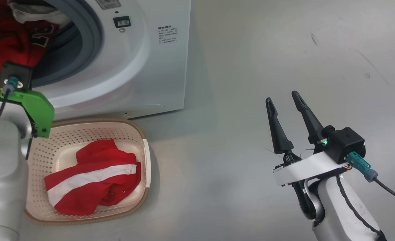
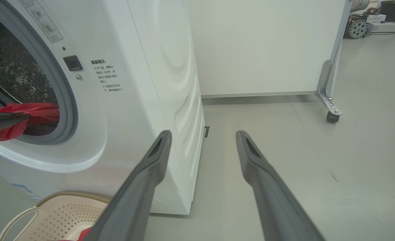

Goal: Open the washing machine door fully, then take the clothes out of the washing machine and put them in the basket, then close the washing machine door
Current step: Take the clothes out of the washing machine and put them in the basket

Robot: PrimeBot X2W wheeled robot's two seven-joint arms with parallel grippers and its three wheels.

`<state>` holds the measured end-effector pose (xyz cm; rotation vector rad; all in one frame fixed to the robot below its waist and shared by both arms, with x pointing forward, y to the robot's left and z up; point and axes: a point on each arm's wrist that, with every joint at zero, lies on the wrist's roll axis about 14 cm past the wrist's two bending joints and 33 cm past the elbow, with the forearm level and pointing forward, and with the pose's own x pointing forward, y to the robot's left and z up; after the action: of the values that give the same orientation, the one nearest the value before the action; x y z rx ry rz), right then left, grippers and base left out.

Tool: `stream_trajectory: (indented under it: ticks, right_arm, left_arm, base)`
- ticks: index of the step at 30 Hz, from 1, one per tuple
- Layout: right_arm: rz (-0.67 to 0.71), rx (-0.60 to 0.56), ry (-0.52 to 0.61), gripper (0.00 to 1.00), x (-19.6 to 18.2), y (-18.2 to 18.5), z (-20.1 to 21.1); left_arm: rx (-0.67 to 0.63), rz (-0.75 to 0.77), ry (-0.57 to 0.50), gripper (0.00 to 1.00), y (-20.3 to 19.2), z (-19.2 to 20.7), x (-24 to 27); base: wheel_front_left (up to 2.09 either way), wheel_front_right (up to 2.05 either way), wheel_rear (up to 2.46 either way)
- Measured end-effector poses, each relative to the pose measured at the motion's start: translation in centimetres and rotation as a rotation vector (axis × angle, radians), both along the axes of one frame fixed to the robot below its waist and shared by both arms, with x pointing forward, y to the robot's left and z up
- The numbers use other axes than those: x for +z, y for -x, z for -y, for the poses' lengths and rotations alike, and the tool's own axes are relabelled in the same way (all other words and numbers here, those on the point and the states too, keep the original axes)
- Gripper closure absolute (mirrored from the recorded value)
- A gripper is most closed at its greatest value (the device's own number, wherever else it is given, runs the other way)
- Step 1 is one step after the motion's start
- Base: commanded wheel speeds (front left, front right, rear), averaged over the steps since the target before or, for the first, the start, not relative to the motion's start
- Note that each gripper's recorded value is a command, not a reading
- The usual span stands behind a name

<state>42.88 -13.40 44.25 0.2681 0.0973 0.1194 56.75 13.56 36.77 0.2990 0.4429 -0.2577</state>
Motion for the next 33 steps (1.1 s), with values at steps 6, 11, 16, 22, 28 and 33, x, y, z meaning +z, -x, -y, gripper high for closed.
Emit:
stream_trajectory:
  ticks: [6,11,16,22,28,33]
  right_arm:
    - [0.027,0.017,-0.003,0.00,1.2,0.7,-0.7]
    - [0.034,0.041,-0.008,0.00,1.6,1.6,-1.5]
    - [0.049,0.070,-0.017,0.00,2.3,2.3,-2.6]
    - [0.069,0.103,-0.026,0.00,3.2,3.1,-3.8]
    - [0.083,0.135,-0.031,0.00,3.8,3.9,-4.9]
    - [0.089,0.161,-0.035,0.00,4.1,4.5,-5.8]
  left_arm:
    - [-0.024,0.023,0.001,1.00,3.1,-0.5,0.7]
    - [-0.019,0.046,0.026,1.00,5.5,-0.8,1.5]
    - [-0.009,0.053,0.033,1.00,8.0,-1.6,1.9]
    - [0.002,0.037,0.048,1.00,11.1,-2.0,1.7]
    - [0.026,0.060,0.095,1.00,13.6,-2.1,2.2]
    - [0.040,0.161,0.109,1.00,13.4,-2.8,5.0]
  base:
    - [0.00,0.00,0.00]
    - [0.00,0.00,0.00]
    - [0.00,0.00,0.00]
    - [0.00,0.00,0.00]
    - [0.00,0.00,0.00]
    - [0.00,0.00,0.00]
